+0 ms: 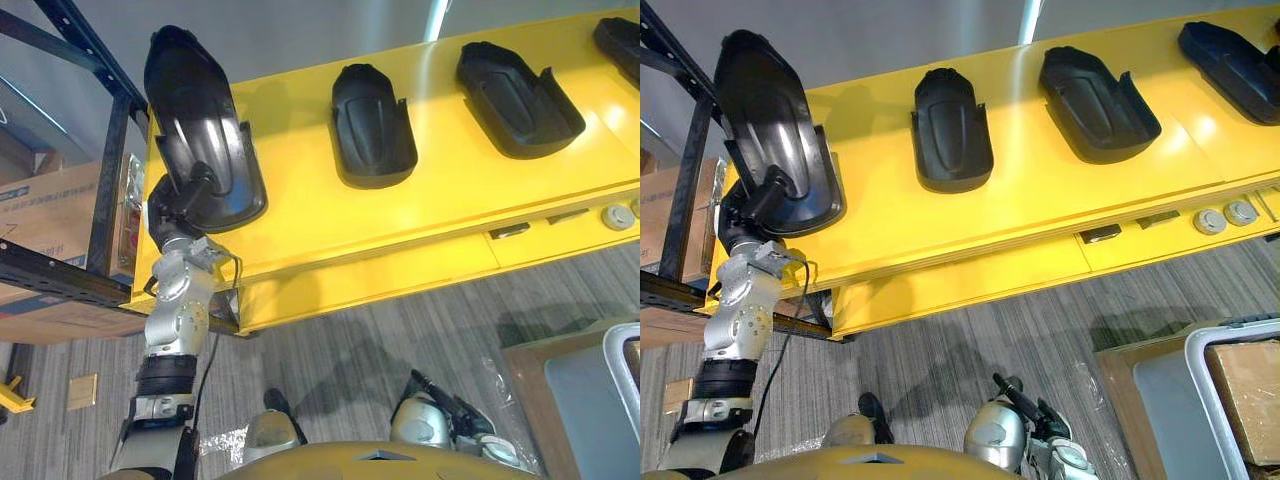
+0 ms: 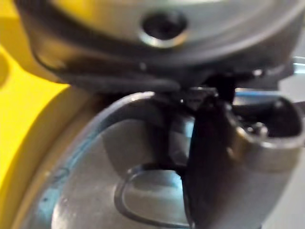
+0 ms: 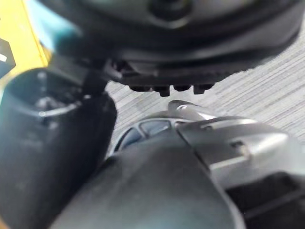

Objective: Walk over and take three plastic housings, then place them on the shelf

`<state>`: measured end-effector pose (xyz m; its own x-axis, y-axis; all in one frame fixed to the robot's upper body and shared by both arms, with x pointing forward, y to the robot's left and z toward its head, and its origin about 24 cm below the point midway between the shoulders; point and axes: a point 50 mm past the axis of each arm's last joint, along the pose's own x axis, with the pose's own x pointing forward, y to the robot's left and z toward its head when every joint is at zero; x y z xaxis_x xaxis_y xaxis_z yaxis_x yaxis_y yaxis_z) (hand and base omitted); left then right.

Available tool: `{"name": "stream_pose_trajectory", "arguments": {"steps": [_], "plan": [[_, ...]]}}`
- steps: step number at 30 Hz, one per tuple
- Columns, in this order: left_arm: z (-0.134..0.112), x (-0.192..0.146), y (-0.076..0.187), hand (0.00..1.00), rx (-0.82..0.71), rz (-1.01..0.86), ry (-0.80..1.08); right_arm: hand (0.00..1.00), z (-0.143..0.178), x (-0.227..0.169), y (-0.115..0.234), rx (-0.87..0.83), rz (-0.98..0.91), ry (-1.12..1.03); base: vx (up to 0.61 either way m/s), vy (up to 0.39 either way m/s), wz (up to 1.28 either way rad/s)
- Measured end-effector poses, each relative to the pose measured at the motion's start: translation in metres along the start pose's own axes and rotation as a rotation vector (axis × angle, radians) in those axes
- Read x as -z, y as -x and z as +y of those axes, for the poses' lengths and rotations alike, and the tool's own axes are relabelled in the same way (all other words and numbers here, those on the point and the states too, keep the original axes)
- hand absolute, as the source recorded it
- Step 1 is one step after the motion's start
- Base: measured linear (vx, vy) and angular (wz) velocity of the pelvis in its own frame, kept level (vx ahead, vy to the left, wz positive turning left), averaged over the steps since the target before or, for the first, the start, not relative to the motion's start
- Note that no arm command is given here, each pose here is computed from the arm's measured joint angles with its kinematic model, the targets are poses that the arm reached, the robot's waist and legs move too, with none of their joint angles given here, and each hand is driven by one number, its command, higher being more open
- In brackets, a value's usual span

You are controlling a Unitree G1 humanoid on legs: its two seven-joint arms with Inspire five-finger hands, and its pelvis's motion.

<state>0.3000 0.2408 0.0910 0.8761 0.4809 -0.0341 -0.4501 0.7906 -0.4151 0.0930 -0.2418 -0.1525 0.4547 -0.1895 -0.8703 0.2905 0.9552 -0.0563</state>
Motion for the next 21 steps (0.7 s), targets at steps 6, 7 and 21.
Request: {"name": "stream_pose_trajectory", "arguments": {"steps": [6, 7, 21], "plan": [[0.010, 0.000, -0.006, 0.00, -0.024, 0.013, -0.015, 1.00, 0.000, 0.002, 0.000, 0.001, 0.017, -0.002, -0.04, 0.000, -0.09], [0.009, 0.000, -0.008, 0.00, -0.015, 0.022, -0.017, 1.00, 0.000, 0.002, 0.000, 0.001, 0.018, -0.002, -0.04, 0.000, -0.01], [0.017, 0.006, -0.015, 1.00, 0.005, 0.087, -0.045, 1.00, -0.002, 0.004, 0.001, 0.003, 0.033, -0.010, -0.01, 0.001, -0.01]]}}
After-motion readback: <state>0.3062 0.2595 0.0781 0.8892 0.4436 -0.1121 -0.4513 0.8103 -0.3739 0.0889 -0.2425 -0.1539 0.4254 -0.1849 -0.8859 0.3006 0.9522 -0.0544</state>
